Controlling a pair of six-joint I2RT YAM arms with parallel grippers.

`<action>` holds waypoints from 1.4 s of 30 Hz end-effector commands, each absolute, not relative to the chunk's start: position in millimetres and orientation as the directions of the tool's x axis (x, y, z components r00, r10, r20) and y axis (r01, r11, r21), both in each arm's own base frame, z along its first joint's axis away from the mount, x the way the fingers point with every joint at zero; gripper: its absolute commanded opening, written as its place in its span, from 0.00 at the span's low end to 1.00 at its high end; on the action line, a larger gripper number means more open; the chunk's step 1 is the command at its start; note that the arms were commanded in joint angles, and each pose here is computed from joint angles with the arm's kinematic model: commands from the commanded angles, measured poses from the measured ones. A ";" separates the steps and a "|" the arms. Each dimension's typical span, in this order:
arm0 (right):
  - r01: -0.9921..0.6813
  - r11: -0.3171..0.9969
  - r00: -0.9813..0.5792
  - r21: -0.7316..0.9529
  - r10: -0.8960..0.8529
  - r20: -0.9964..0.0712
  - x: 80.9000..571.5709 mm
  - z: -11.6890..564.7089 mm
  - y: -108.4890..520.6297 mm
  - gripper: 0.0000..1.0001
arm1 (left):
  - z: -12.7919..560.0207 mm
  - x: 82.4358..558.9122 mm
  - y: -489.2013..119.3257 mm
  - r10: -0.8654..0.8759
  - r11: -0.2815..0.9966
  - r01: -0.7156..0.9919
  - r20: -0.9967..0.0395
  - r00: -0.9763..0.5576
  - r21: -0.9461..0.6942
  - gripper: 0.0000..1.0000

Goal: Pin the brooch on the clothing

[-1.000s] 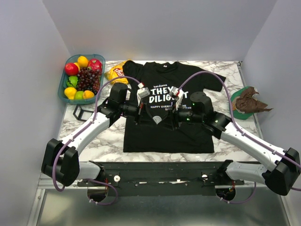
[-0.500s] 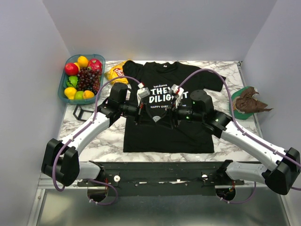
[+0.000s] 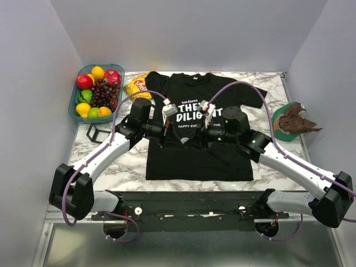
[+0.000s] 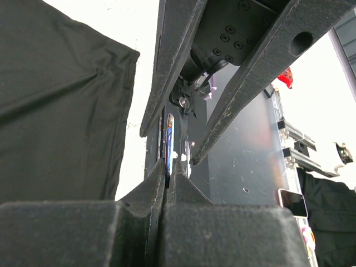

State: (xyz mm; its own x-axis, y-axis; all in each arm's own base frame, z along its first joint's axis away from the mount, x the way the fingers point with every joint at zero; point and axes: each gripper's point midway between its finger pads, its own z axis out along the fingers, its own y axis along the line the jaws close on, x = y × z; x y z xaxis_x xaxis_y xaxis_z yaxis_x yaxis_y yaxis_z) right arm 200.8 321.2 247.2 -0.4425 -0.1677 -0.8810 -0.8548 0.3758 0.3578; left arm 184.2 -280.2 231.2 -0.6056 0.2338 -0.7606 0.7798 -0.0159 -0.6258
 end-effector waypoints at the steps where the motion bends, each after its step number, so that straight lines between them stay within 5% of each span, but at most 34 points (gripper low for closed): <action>1: -0.873 0.360 -0.399 0.329 -0.138 -0.906 205.4 264.3 330.5 0.43 | 236.8 186.7 -282.9 0.236 -0.021 0.793 -0.774 -0.587 -0.609 0.00; 18: -0.851 0.436 -0.403 0.293 -0.181 -0.897 214.3 245.0 327.5 0.29 | 237.7 185.8 -283.2 0.237 -0.023 0.799 -0.780 -0.580 -0.601 0.00; 42: -0.751 0.660 -0.295 0.004 -0.330 -0.897 246.4 209.5 298.9 0.25 | 239.8 183.8 -282.1 0.240 -0.030 0.806 -0.788 -0.568 -0.591 0.00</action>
